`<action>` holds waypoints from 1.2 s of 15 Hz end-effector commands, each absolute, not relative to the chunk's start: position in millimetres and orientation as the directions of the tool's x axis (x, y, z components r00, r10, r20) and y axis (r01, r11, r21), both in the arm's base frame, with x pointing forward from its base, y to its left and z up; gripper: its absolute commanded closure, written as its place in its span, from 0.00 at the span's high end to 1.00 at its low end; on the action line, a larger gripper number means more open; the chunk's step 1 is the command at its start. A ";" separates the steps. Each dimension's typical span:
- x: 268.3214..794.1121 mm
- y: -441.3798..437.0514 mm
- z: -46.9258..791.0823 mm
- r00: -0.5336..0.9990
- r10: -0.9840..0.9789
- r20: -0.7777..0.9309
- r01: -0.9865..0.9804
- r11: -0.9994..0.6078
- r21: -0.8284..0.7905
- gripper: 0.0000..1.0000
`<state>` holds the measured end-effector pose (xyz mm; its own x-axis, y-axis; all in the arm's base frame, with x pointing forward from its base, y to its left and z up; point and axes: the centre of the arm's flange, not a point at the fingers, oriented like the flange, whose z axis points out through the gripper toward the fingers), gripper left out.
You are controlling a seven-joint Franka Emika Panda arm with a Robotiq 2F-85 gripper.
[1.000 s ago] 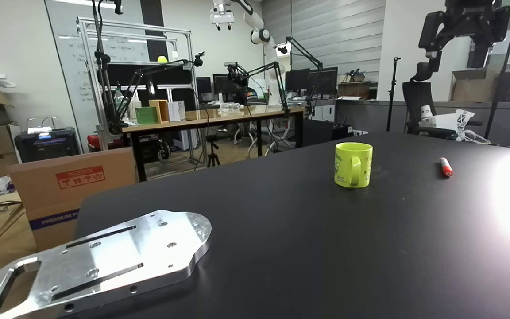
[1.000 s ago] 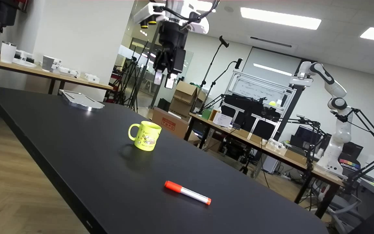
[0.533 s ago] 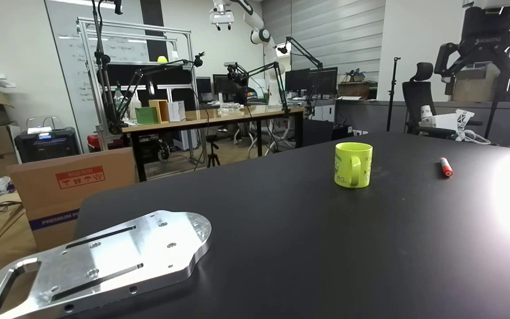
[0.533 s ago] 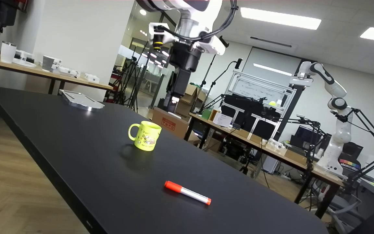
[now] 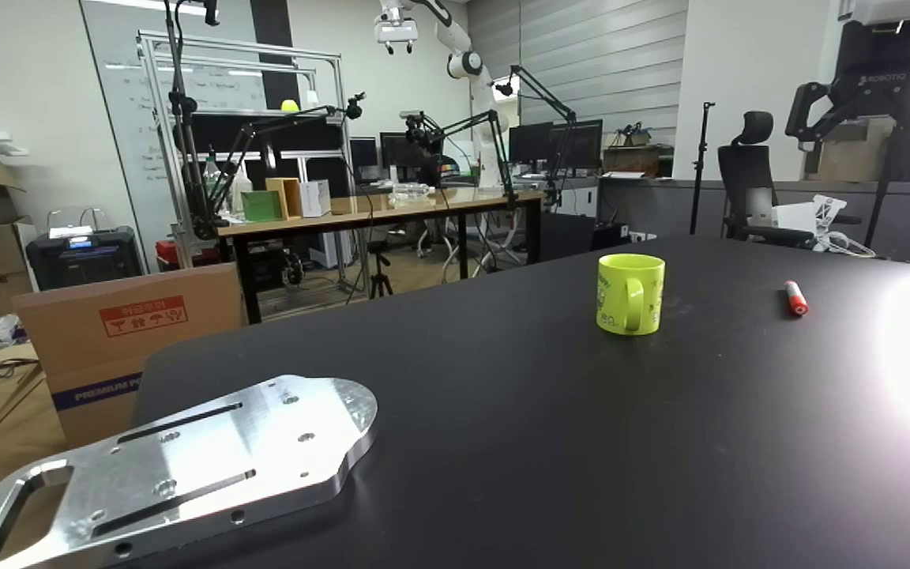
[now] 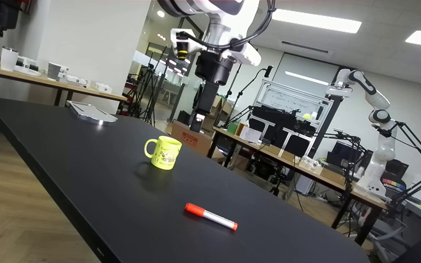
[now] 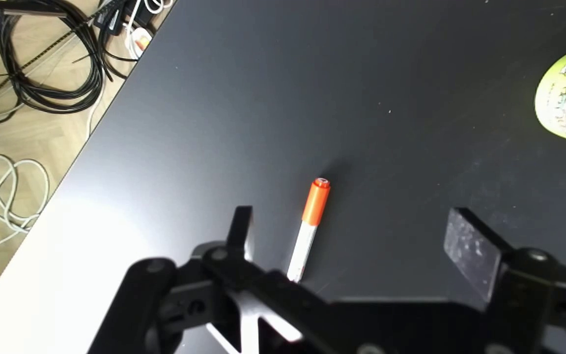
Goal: Pick up the red marker from the table and place it inside the yellow mug
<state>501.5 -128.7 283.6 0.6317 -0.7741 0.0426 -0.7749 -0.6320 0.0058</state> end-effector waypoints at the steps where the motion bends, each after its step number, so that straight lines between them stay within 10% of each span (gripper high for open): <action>1: 501.5 -128.7 283.6 0.631 -0.774 0.043 -0.775 -0.632 0.006 1.00; 18: 577.6 -187.9 241.5 0.472 -0.878 0.082 -0.874 -0.479 -0.088 1.00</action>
